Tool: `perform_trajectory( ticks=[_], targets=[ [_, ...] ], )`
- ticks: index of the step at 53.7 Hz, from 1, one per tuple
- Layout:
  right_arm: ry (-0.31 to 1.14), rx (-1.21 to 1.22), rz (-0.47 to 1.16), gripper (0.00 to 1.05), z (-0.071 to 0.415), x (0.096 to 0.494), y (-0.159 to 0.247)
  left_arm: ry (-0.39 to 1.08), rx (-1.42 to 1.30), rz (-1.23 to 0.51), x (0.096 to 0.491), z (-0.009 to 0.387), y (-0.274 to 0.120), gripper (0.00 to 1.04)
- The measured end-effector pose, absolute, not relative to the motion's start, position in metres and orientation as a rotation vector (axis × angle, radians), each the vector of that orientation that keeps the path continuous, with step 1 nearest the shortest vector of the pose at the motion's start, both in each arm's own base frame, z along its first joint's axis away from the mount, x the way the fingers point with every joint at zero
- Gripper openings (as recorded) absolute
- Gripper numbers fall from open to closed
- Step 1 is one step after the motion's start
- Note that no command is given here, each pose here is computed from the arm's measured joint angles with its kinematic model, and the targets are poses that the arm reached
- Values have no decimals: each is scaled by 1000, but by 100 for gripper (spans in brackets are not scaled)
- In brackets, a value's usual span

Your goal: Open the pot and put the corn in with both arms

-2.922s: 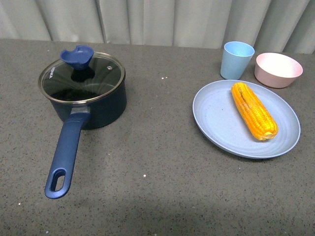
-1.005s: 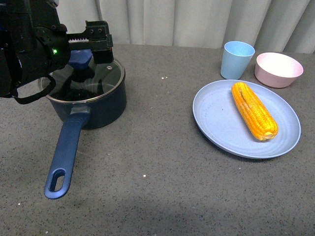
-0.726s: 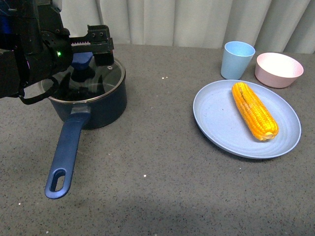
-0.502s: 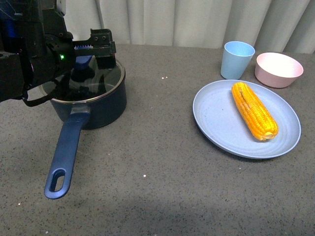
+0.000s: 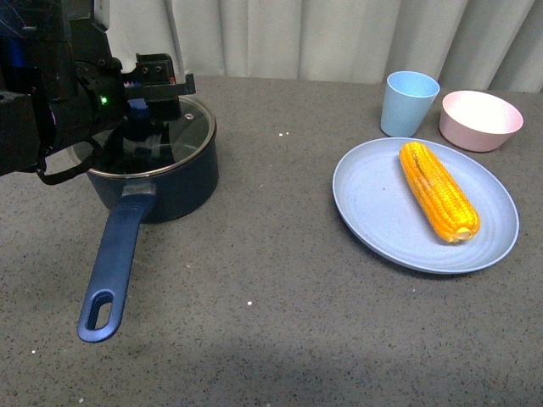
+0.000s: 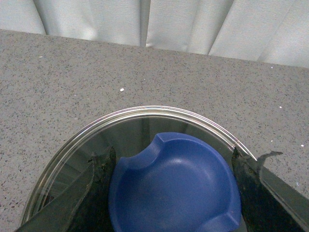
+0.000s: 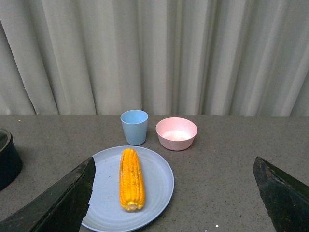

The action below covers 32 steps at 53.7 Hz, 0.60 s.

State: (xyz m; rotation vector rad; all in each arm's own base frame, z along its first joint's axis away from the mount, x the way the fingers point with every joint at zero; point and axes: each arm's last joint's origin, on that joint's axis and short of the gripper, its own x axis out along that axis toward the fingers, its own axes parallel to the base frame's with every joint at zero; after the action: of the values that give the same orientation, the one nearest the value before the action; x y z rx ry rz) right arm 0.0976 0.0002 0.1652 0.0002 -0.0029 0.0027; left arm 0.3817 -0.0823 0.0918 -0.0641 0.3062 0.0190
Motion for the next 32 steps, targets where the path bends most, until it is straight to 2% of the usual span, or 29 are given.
perform_trajectory(
  ticks=[10,22,32],
  targets=[
    [-3,0,3,96,165,98,0,303,-76,10,380,97,-82,64],
    [-3,0,3,96,165,98,0,226,-140,20,380,132,-71,64],
    [-3,0,3,96,165,98,0,181,-161,78,392,147,-39,64]
  ],
)
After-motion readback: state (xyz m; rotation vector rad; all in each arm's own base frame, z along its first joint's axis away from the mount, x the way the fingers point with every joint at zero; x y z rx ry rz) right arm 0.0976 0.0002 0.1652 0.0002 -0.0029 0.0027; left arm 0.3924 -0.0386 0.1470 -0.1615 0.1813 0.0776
